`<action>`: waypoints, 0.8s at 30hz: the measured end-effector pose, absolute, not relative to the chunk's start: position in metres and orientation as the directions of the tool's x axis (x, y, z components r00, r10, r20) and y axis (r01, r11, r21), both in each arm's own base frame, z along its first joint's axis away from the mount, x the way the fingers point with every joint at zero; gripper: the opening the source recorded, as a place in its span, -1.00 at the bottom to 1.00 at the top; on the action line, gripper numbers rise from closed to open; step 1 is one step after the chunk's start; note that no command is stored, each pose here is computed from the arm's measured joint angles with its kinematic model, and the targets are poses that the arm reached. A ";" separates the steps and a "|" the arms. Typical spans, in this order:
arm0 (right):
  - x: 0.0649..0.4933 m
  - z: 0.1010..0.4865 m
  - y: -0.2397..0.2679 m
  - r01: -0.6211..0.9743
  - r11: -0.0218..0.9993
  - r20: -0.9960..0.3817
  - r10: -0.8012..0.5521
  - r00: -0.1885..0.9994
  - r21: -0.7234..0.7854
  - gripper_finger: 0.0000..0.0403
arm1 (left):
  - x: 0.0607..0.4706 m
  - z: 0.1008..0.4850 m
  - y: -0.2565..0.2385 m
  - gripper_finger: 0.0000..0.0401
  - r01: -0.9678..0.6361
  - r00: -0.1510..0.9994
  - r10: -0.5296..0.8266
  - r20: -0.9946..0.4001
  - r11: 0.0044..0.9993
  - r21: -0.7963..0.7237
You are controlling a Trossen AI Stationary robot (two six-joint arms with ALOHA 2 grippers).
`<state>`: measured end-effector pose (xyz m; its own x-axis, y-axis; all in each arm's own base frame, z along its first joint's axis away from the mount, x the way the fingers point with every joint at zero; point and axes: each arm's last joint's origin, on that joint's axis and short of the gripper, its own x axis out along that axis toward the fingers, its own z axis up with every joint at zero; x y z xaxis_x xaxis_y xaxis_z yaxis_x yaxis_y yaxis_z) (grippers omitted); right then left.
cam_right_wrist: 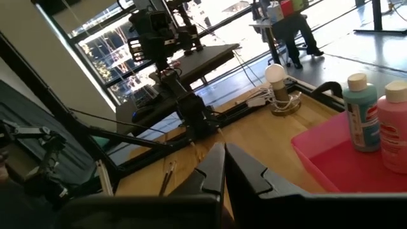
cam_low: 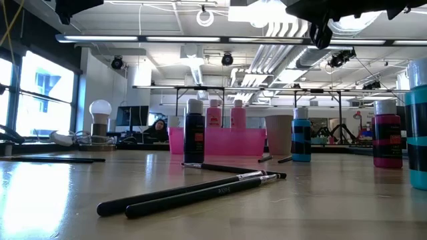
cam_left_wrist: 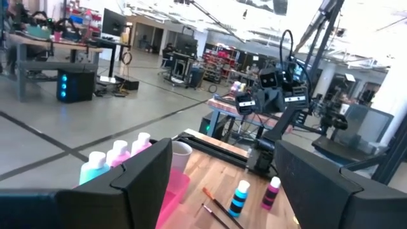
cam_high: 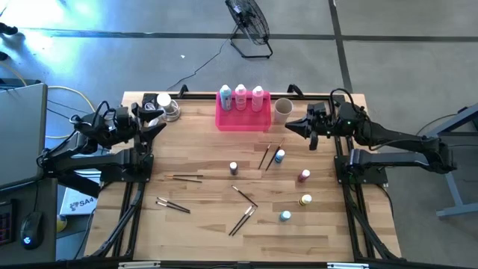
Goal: Pick & Place Paint Supplies
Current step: Put the small blue paint bottle into the pink bin
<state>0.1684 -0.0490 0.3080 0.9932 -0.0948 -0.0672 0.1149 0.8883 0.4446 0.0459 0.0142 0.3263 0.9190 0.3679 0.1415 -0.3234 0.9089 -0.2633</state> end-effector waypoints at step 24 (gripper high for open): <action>0.204 0.346 -0.048 0.256 0.924 -0.408 -0.125 0.904 0.284 -0.98 | 0.046 0.326 0.014 0.35 -0.323 0.919 0.368 0.142 0.909 -0.264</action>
<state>0.2043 -0.0475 0.3462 0.9043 -0.1251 -0.4083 0.2563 0.9238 0.2845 0.0459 0.0142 0.3263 0.9192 0.3676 0.1415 -0.3229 0.9090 -0.2636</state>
